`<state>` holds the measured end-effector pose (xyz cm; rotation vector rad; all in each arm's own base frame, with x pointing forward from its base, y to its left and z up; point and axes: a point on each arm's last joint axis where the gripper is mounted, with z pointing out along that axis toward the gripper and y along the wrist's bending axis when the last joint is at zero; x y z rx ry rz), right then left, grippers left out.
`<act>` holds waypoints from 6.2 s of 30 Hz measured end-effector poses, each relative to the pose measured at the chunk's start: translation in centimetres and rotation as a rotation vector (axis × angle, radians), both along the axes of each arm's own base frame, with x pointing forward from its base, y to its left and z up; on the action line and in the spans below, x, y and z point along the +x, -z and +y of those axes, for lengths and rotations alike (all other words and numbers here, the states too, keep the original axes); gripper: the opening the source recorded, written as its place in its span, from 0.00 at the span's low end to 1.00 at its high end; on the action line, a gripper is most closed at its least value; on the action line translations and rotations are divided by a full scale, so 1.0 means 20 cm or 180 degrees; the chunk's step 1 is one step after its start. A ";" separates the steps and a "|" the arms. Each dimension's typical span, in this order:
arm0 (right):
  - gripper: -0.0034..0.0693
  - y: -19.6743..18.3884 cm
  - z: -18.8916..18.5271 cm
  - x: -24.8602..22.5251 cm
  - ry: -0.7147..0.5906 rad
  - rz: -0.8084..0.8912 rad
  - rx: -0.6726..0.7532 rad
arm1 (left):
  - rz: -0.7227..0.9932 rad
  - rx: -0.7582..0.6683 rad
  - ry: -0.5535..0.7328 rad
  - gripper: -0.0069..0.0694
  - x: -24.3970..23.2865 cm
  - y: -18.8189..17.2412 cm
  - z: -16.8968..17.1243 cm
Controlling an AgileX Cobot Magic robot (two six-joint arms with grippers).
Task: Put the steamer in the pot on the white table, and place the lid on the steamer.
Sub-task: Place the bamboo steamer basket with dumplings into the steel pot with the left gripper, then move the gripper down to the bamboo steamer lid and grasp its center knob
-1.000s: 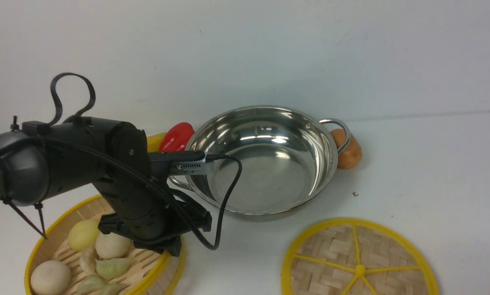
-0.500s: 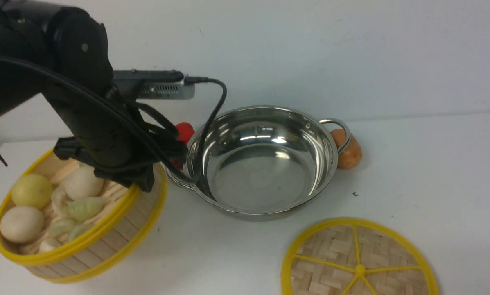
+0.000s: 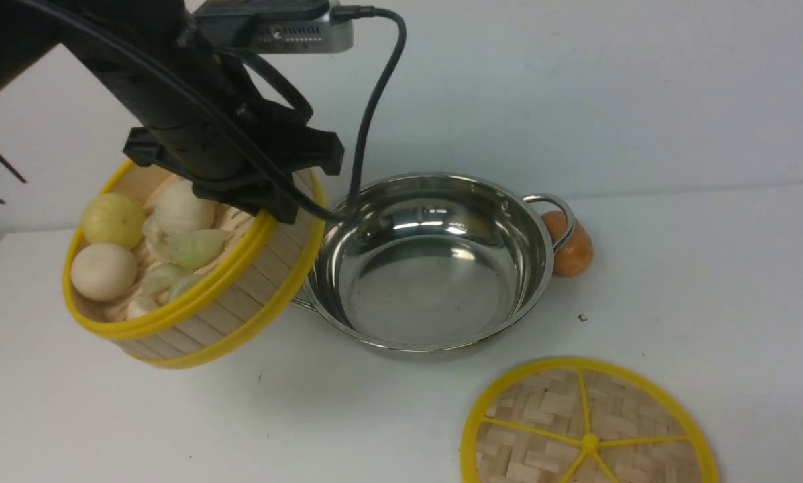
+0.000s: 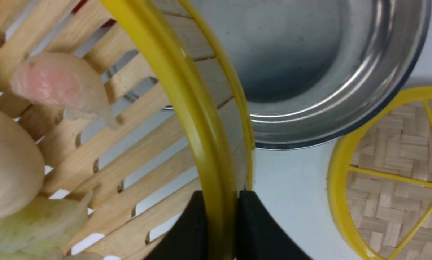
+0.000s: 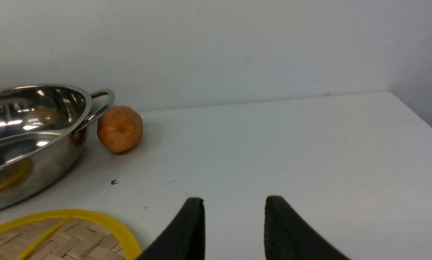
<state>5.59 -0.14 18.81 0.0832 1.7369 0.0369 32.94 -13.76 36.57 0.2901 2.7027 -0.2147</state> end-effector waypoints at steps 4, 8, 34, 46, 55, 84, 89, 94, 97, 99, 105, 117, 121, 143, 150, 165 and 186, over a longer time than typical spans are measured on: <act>0.39 0.00 0.00 0.00 0.0000 0.0000 0.0000 | 0.0062 0.0022 0.0206 0.19 0.04 0.06 -0.13; 0.39 0.00 0.00 0.00 0.0000 0.0000 0.0000 | 0.0075 0.0009 0.0378 0.19 0.07 0.09 -0.26; 0.39 0.00 0.00 0.00 0.0000 0.0000 0.0000 | -0.0229 0.0218 0.1093 0.19 0.19 0.17 -0.61; 0.39 0.00 0.00 0.00 0.0000 0.0000 0.0000 | -0.0204 0.0305 0.1113 0.19 0.24 0.25 -0.66; 0.39 0.00 0.00 0.00 0.0000 0.0000 0.0000 | -0.0233 0.0381 0.1191 0.19 0.22 0.27 -0.71; 0.39 0.00 0.00 0.00 0.0000 0.0000 0.0000 | -0.0050 0.0661 0.1316 0.19 0.33 0.56 -0.81; 0.39 0.00 0.00 0.00 0.0000 0.0000 0.0000 | -0.0046 0.0693 0.1353 0.19 0.33 0.57 -0.81; 0.39 0.00 0.00 0.00 0.0000 0.0000 0.0000 | -0.0040 0.0697 0.1395 0.19 0.33 0.59 -0.82; 0.39 0.00 0.00 0.00 0.0000 0.0000 0.0000 | -0.0063 0.0704 0.1478 0.24 0.34 0.60 -0.82; 0.39 0.00 0.00 0.00 0.0000 0.0000 0.0000 | -0.0151 0.0662 0.1523 0.34 0.35 0.59 -0.83; 0.39 0.00 0.00 0.00 0.0000 0.0000 0.0000 | -0.0262 0.0599 0.1549 0.72 0.35 0.56 -0.84; 0.39 0.00 0.00 0.00 0.0000 0.0000 0.0000 | -0.0277 0.0819 0.1488 0.76 0.34 0.51 -0.80; 0.39 0.00 0.00 0.00 0.0000 0.0000 0.0000 | -0.0510 0.0740 0.1451 0.64 0.30 0.32 -0.76; 0.39 0.00 0.00 0.00 0.0000 0.0000 0.0000 | -0.2220 0.0113 0.0783 0.06 -0.38 -0.86 -0.16; 0.39 0.00 0.00 0.00 0.0000 0.0000 0.0000 | -0.2524 0.0088 0.0196 0.06 -0.64 -1.01 0.15; 0.39 0.00 0.00 0.00 0.0001 0.0000 -0.0017 | -0.2187 -0.0004 -0.1001 0.09 -0.91 0.01 0.76; 0.39 0.00 0.00 0.00 0.0000 -0.0017 0.0000 | -0.3094 0.0347 -0.1025 0.15 -1.39 0.79 0.70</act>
